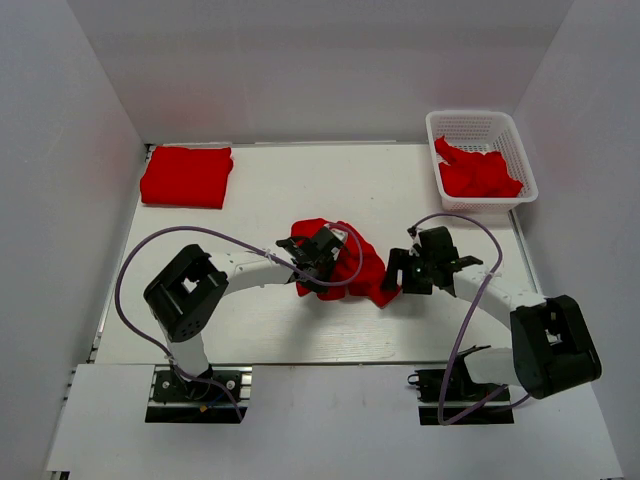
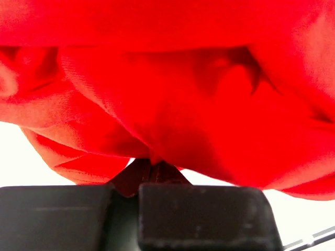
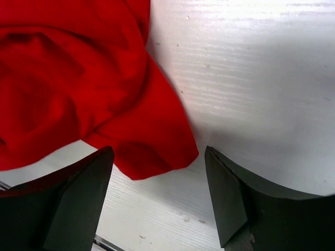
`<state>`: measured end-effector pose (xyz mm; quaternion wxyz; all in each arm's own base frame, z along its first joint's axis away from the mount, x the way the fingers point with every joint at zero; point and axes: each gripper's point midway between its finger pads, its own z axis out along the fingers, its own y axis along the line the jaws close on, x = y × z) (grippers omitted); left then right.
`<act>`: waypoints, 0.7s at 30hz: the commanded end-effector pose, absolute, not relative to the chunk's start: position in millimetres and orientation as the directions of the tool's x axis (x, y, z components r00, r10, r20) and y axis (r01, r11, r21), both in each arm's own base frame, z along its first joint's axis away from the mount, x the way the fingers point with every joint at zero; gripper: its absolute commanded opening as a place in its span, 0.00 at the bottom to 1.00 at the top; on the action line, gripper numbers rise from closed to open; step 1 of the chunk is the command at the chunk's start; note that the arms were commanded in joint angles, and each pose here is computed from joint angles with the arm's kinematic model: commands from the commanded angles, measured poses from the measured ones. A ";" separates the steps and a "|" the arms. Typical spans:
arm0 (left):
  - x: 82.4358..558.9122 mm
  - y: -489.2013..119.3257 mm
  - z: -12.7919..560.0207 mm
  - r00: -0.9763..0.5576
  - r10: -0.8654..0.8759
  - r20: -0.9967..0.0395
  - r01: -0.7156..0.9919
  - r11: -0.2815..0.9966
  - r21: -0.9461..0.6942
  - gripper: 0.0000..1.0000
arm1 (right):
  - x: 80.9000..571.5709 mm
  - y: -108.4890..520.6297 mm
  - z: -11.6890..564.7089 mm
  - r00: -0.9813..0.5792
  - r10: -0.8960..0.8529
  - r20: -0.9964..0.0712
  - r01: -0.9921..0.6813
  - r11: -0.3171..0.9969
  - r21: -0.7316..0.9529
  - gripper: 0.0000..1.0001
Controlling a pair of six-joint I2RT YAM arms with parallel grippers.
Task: Fold and stack the t-shirts
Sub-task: Flatten out the tshirt
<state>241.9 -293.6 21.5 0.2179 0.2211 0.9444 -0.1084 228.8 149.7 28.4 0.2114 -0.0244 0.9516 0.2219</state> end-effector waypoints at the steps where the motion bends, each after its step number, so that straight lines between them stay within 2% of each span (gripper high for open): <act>1: 255.0 -305.8 39.7 -0.787 0.329 -0.521 0.450 0.884 -0.122 0.00 | 226.7 158.5 23.0 -0.914 0.047 -0.404 -0.155 0.878 0.454 0.76; 3: 258.3 -306.9 49.5 -0.772 0.311 -0.554 0.449 0.884 -0.130 0.00 | 226.1 162.1 20.6 -0.916 0.048 -0.399 -0.159 0.868 0.470 0.73; 8: 257.9 -303.8 73.2 -0.737 0.269 -0.620 0.453 0.877 -0.158 0.00 | 230.3 169.0 16.2 -0.914 0.040 -0.403 -0.182 0.850 0.495 0.40; 9: 258.9 -301.2 77.0 -0.728 0.259 -0.634 0.449 0.880 -0.155 0.00 | 232.0 170.7 17.2 -0.912 0.041 -0.409 -0.185 0.846 0.499 0.31; 10: 259.1 -298.9 87.9 -0.714 0.243 -0.656 0.447 0.880 -0.160 0.00 | 233.8 170.8 18.0 -0.910 0.042 -0.413 -0.188 0.846 0.499 0.10; 11: 260.5 -295.4 94.2 -0.710 0.226 -0.667 0.430 0.889 -0.157 0.00 | 236.7 169.4 19.7 -0.901 0.041 -0.432 -0.196 0.849 0.490 0.00; 13: 264.2 -287.5 106.2 -0.698 0.205 -0.686 0.410 0.900 -0.149 0.00 | 241.7 167.1 23.6 -0.887 0.040 -0.461 -0.206 0.858 0.471 0.00; 16: 267.0 -268.3 130.6 -0.673 0.164 -0.722 0.363 0.923 -0.128 0.00 | 261.0 155.2 47.8 -0.815 0.054 -0.577 -0.225 0.888 0.401 0.00; 20: 275.9 -235.8 174.1 -0.611 0.105 -0.785 0.247 0.967 -0.063 0.00 | 287.6 117.6 88.7 -0.697 0.076 -0.713 -0.134 0.963 0.234 0.00; 21: 279.6 -230.6 189.6 -0.588 0.089 -0.804 0.223 0.973 -0.054 0.00 | 295.2 113.5 115.6 -0.636 0.088 -0.767 -0.131 0.967 0.219 0.00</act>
